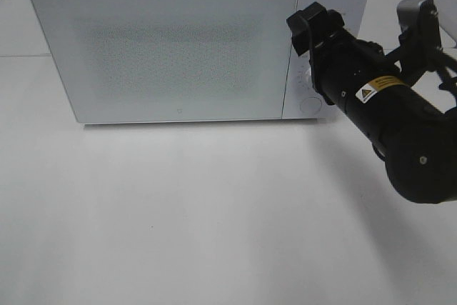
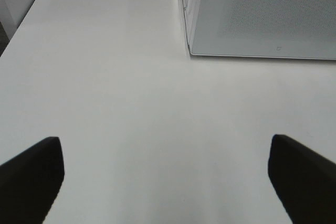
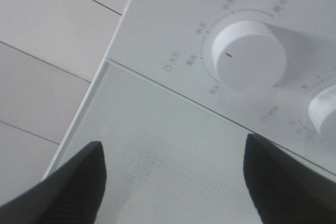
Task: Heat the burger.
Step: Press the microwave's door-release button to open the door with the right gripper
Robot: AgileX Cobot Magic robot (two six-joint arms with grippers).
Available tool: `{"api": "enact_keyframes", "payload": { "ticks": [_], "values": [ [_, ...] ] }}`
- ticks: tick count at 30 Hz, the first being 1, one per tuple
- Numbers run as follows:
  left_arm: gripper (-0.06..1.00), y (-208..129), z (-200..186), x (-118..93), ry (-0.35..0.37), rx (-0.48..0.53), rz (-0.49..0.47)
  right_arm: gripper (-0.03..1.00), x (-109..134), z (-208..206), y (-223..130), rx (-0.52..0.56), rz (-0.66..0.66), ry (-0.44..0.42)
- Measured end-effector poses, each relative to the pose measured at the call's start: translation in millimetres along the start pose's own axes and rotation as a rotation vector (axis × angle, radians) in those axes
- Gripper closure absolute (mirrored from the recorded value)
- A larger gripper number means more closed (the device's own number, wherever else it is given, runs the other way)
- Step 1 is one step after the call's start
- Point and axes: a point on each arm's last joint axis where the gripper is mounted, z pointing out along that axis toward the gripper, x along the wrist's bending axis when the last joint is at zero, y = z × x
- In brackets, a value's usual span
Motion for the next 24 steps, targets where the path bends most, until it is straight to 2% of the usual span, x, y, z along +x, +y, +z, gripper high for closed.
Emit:
{"api": "enact_keyframes", "payload": {
  "ticks": [1,3,4,5,7,8,9,11,12,13,14,15,17,19,20,22,24],
  "values": [
    [-0.03,0,0,0,0.0,0.0,0.0,0.32,0,0,0,0.0,0.0,0.0],
    [-0.03,0,0,0,0.0,0.0,0.0,0.32,8,-5,5,0.037,-0.145,-0.013],
    [-0.03,0,0,0,0.0,0.0,0.0,0.32,8,-5,5,0.037,-0.145,-0.013],
    [-0.03,0,0,0,0.0,0.0,0.0,0.32,12,-9,7,0.07,-0.232,-0.024],
    [-0.03,0,0,0,0.0,0.0,0.0,0.32,14,-10,8,0.086,-0.271,-0.03],
    [-0.03,0,0,0,0.0,0.0,0.0,0.32,16,-14,9,0.129,-0.368,-0.043],
    [-0.03,0,0,0,0.0,0.0,0.0,0.32,16,-14,9,0.129,-0.368,-0.043],
    [-0.03,0,0,0,0.0,0.0,0.0,0.32,20,-20,12,0.186,-0.514,-0.049],
    [-0.03,0,0,0,0.0,0.0,0.0,0.32,20,-20,12,0.186,-0.514,-0.049],
    [-0.03,0,0,0,0.0,0.0,0.0,0.32,23,-24,14,0.227,-0.617,-0.047],
    [-0.03,0,0,0,0.0,0.0,0.0,0.32,23,-24,14,0.227,-0.617,-0.047],
    [-0.03,0,0,0,0.0,0.0,0.0,0.32,27,-29,16,0.263,-0.706,-0.038],
    [-0.03,0,0,0,0.0,0.0,0.0,0.32,28,-32,17,0.283,-0.741,-0.034],
    [-0.03,0,0,0,0.0,0.0,0.0,0.32,33,-40,20,0.341,-0.846,-0.023],
    [-0.03,0,0,0,0.0,0.0,0.0,0.32,33,-40,20,0.341,-0.846,-0.023],
    [-0.03,0,0,0,0.0,0.0,0.0,0.32,38,-53,23,0.426,-0.93,-0.008],
    [-0.03,0,0,0,0.0,0.0,0.0,0.32,39,-56,24,0.446,-0.944,-0.001]
  ]
}}
